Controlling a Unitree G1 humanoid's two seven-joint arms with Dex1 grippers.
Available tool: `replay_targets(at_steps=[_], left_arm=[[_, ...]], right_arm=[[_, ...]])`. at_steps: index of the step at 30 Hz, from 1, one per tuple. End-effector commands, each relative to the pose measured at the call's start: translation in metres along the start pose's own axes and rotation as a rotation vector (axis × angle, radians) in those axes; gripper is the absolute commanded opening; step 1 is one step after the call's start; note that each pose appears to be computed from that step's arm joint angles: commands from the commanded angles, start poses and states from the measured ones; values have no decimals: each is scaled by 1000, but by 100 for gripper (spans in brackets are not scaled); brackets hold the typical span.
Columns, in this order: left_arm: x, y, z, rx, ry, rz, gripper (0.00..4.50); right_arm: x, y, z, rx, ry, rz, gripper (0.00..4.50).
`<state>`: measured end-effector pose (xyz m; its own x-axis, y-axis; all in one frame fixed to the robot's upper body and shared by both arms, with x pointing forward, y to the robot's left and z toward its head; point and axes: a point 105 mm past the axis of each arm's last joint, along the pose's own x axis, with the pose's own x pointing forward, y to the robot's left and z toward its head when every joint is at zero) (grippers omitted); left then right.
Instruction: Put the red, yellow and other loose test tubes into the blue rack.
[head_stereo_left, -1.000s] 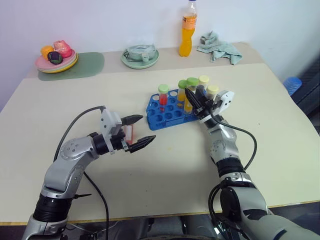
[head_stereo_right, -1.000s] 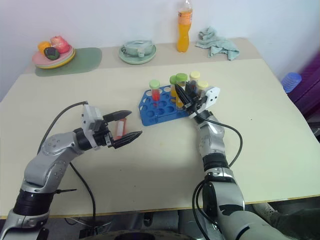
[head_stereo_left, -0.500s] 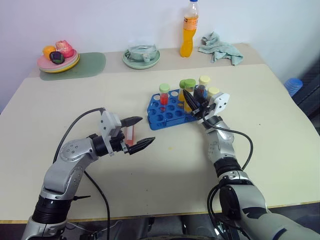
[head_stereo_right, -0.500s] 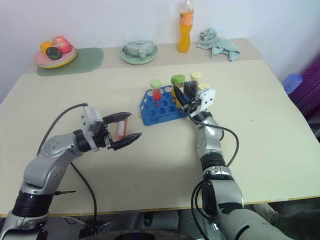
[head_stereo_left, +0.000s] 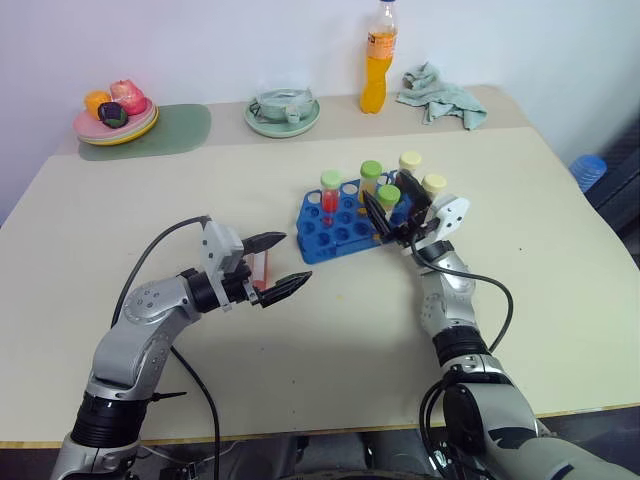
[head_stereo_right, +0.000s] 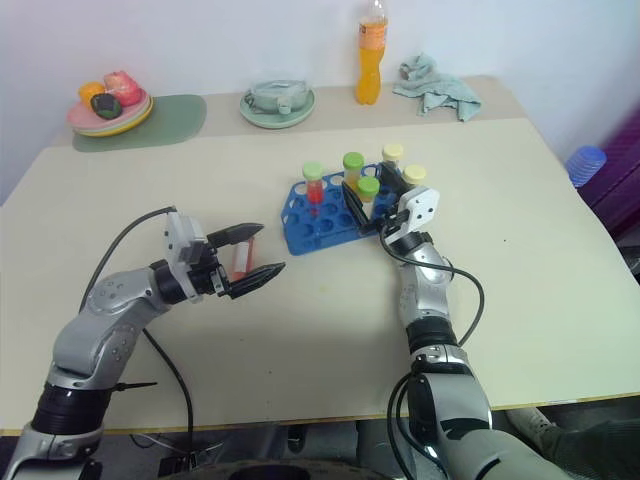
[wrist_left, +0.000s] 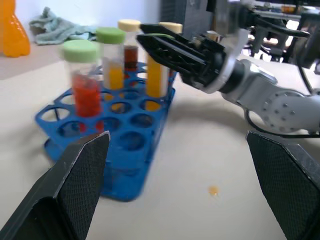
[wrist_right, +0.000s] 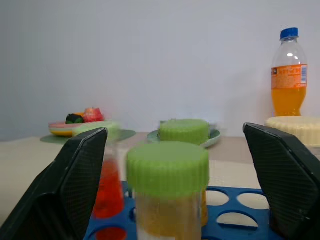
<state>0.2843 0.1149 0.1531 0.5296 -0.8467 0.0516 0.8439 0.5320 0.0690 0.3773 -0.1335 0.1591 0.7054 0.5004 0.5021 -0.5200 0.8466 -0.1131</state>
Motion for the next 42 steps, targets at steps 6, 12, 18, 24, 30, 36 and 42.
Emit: replay_targets(at_steps=[6, 12, 18, 24, 30, 36, 42], left_arm=[[-6, 37, 32, -3, -68, 347, 450], [-1, 43, 47, -47, -103, 389, 450], [-1, 61, 20, -284, 287, 531, 450], [4, 69, 23, -467, 474, 525, 450], [17, 80, 29, -592, 512, 548, 450], [31, 71, 20, -726, 587, 544, 450], [33, 55, 15, -848, 620, 629, 450]], right_arm=[[-15, 5, 51, -144, 84, 230, 443], [-23, 3, 70, -131, 141, 288, 443], [-42, 6, 88, -137, 254, 447, 443], [-63, -2, 98, -167, 395, 558, 443], [-70, -2, 99, -181, 447, 631, 443], [-72, -2, 95, -197, 464, 644, 443], [-72, 0, 95, -197, 461, 643, 443]])
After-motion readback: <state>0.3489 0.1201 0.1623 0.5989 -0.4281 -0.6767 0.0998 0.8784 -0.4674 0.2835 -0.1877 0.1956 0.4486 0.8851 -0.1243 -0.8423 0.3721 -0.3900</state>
